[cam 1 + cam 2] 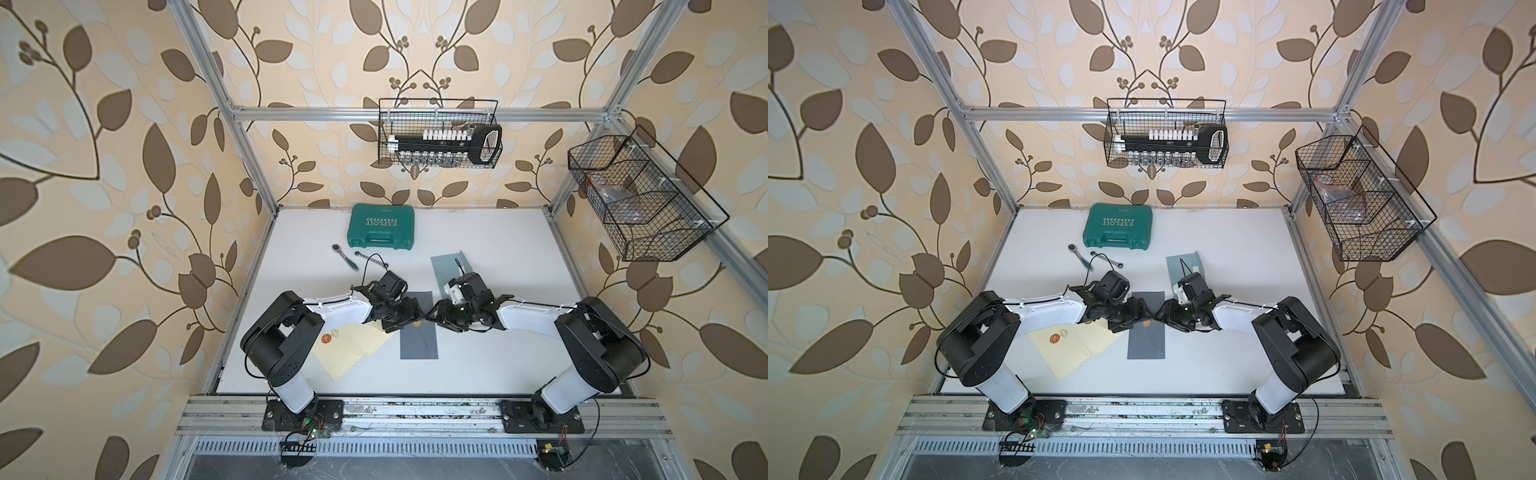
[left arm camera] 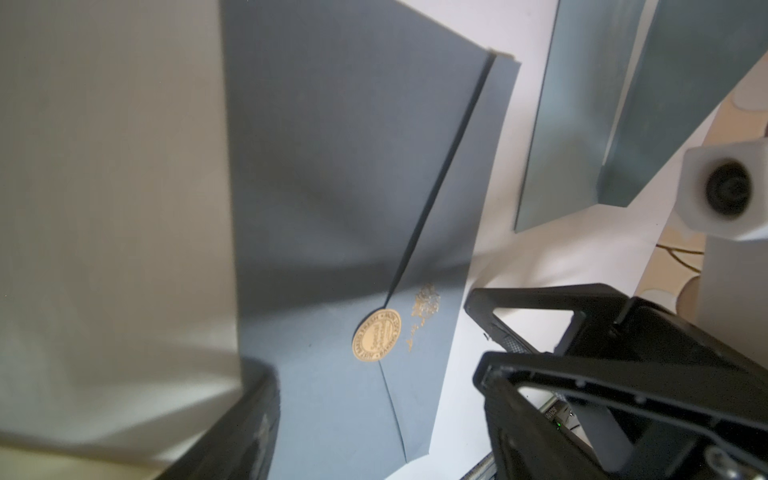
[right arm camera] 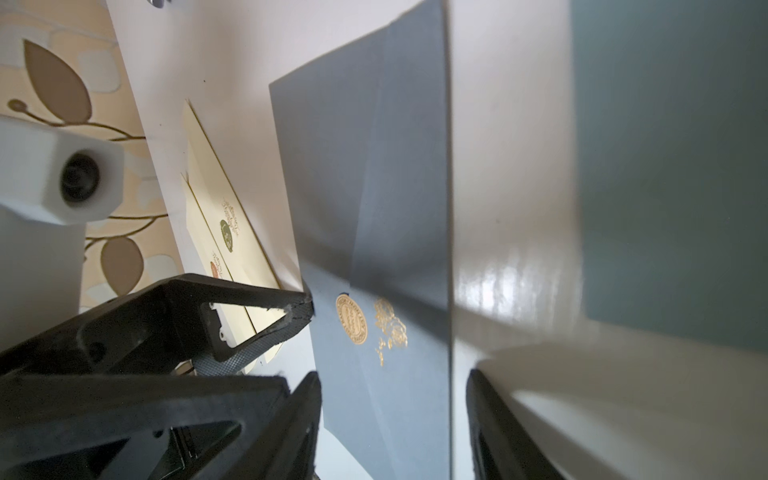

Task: Open the envelope
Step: Pick up the envelope from the center of the board.

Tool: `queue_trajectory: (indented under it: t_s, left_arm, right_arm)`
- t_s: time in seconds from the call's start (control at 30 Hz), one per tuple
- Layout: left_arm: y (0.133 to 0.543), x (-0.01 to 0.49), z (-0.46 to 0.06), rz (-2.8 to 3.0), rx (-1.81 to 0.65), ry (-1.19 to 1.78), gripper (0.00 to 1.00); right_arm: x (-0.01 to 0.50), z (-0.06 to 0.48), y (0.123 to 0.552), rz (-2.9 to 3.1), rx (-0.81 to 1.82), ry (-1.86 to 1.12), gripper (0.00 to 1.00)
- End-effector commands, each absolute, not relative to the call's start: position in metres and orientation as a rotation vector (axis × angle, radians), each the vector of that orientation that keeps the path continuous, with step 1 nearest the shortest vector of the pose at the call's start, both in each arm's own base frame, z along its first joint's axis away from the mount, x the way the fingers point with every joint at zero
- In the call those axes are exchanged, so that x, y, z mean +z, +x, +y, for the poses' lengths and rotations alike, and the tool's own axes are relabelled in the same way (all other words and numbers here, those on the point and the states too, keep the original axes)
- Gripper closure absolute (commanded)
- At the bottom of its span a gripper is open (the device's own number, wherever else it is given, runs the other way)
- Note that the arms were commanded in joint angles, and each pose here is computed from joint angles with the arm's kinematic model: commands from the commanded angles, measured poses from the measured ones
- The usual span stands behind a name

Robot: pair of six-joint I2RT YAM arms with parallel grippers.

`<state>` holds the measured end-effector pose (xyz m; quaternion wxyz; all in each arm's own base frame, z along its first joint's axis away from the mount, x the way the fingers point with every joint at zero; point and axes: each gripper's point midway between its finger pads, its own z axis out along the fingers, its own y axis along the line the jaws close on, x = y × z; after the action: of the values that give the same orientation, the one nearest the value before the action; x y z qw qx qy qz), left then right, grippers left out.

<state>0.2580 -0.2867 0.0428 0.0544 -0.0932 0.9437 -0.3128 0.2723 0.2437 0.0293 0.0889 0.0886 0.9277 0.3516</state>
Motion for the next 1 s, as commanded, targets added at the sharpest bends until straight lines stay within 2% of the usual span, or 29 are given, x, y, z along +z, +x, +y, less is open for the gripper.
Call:
queue_trajectory:
  t_s: [0.0, 0.5, 0.97]
  left_arm:
    - [0.255, 0.032, -0.281, 2.897, -0.877, -0.302, 0.24]
    - [0.255, 0.029, -0.276, 2.907, -0.834, -0.322, 0.33]
    - [0.254, 0.032, -0.279, 2.909, -0.837, -0.292, 0.34]
  right_arm:
    - [0.017, 0.236, 0.268, 2.788, 1.037, 0.339, 0.45]
    - [0.014, 0.244, 0.27, 2.781, 1.115, 0.333, 0.45]
    - [0.029, 0.254, 0.274, 2.694, 1.238, 0.306, 0.45]
